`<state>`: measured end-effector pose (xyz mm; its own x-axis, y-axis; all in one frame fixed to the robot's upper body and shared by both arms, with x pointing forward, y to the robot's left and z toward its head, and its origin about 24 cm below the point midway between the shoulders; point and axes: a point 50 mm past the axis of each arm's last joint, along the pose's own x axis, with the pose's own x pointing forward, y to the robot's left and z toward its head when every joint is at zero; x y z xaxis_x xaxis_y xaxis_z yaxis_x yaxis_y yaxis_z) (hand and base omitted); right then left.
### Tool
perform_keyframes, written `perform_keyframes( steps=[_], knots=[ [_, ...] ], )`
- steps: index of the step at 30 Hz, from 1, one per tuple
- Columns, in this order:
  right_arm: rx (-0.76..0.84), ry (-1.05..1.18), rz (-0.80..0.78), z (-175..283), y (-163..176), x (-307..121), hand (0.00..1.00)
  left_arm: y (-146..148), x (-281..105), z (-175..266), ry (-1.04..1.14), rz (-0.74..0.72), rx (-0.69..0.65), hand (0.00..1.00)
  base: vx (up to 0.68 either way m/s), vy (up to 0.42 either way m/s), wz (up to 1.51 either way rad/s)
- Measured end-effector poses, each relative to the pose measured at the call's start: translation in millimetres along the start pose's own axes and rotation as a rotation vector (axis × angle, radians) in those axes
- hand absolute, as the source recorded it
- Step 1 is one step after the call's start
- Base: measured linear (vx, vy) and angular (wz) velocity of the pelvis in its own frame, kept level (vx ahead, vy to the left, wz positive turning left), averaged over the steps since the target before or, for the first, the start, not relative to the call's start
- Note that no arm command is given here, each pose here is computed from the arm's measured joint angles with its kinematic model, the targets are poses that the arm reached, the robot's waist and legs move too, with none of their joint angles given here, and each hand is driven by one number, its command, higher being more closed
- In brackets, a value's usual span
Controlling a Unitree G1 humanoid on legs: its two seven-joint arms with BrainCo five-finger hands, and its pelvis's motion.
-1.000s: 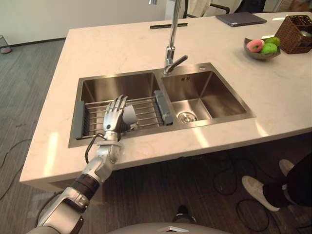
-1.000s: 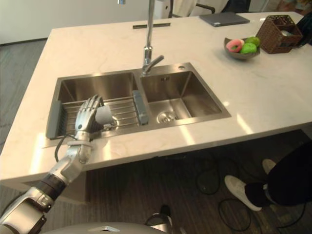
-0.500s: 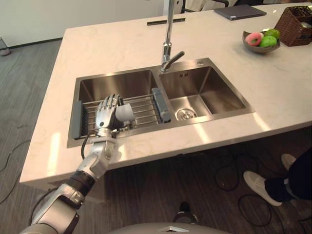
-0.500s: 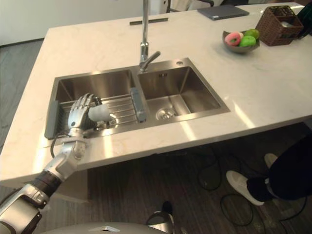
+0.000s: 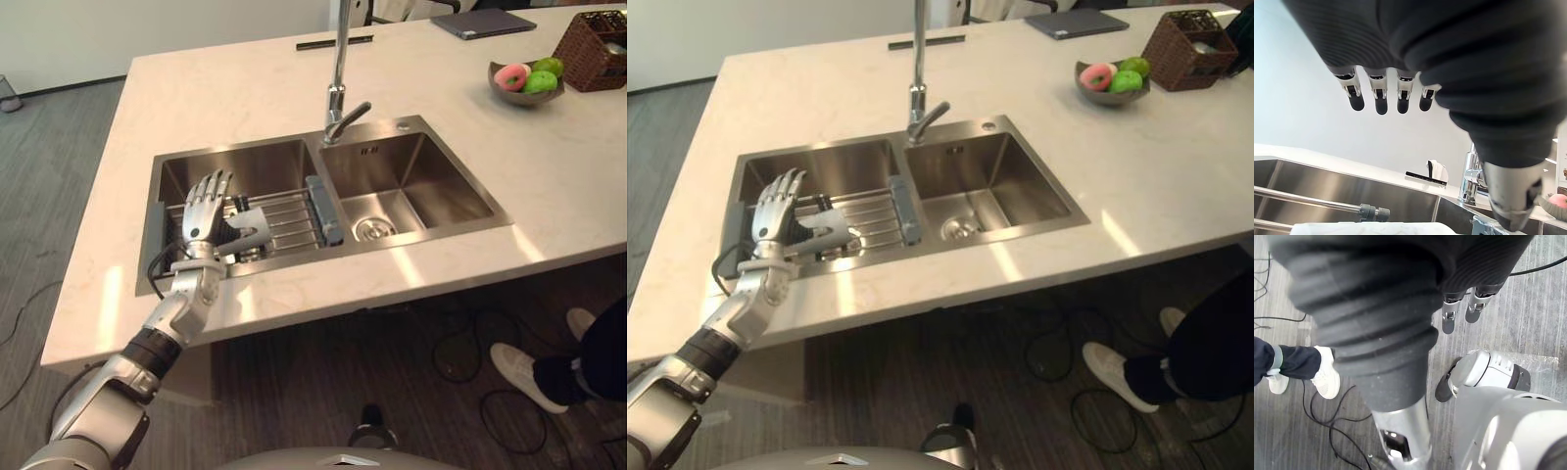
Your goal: Walk over to the sink, pick up the cup, carry it to the dishwasher, place the cup inside the dishwasher, then close the dishwasher door
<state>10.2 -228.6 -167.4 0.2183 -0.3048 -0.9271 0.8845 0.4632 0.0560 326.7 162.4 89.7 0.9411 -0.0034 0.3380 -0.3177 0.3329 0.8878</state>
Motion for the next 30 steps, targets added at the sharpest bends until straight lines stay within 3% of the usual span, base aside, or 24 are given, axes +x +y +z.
perform_keyframes(
  steps=[18, 30],
  knots=[
    [0.013, -0.011, -0.017, 7, -3, 1, 0.0, -23, -8, 0, 0.026, -0.328, 0.067, 0.0, -0.02, -0.018, -0.06],
    [0.029, -0.029, -0.02, 10, -3, 1, 0.0, -25, -8, -5, 0.075, -0.4, 0.086, 0.0, -0.02, -0.016, 0.0]
  ],
)
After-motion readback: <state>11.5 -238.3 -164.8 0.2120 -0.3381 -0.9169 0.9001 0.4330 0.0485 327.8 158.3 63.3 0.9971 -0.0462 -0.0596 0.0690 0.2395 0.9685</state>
